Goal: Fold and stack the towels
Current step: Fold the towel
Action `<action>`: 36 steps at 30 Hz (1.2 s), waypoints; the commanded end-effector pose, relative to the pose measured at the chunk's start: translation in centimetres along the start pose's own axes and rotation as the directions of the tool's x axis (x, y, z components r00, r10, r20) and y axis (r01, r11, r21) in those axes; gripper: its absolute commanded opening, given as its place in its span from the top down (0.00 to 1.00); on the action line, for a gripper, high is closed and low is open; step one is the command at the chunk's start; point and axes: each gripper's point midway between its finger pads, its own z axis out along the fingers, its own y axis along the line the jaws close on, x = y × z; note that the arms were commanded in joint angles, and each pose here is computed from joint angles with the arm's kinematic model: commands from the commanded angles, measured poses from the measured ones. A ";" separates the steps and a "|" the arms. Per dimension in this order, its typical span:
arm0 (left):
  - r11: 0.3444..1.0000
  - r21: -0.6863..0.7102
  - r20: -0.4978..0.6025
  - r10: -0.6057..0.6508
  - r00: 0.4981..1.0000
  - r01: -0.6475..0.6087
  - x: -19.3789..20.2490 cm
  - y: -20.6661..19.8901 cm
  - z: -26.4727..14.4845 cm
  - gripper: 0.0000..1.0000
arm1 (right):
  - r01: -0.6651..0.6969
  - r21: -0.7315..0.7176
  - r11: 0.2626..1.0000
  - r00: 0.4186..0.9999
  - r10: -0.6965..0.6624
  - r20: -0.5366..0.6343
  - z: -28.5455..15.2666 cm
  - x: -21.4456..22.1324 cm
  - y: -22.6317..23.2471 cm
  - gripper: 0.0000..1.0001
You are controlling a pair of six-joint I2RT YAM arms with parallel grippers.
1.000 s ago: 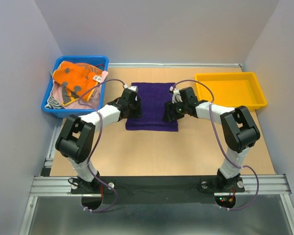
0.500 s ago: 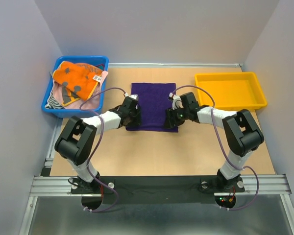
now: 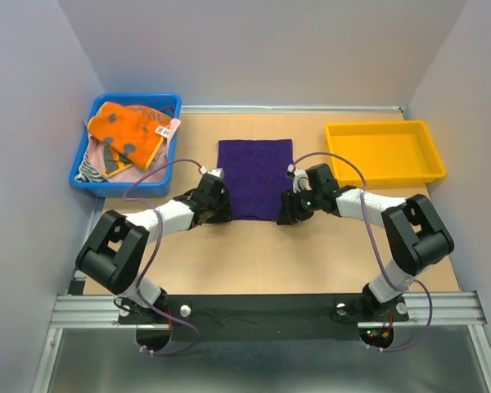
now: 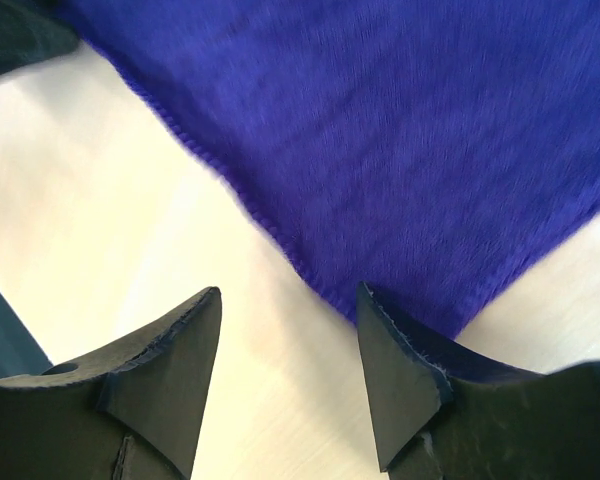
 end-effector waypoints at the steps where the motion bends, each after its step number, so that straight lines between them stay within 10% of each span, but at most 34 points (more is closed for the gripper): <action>1: 0.999 0.013 0.047 -0.040 0.998 0.039 0.0 0.0 -0.8 0.42 | -0.020 -0.006 1.000 1.000 0.020 0.000 -0.4 1.1 0.4 0.39; 17: 0.978 0.190 0.208 -0.128 0.970 0.088 -6.4 -6.0 -7.0 0.42 | -0.107 0.040 0.993 0.956 0.092 0.280 -3.6 -5.8 1.9 0.52; 36: 0.983 -0.002 -0.021 -0.181 0.983 0.181 4.0 -0.3 0.5 0.60 | -0.444 0.266 0.856 0.883 0.365 0.296 -1.4 3.2 -5.9 0.61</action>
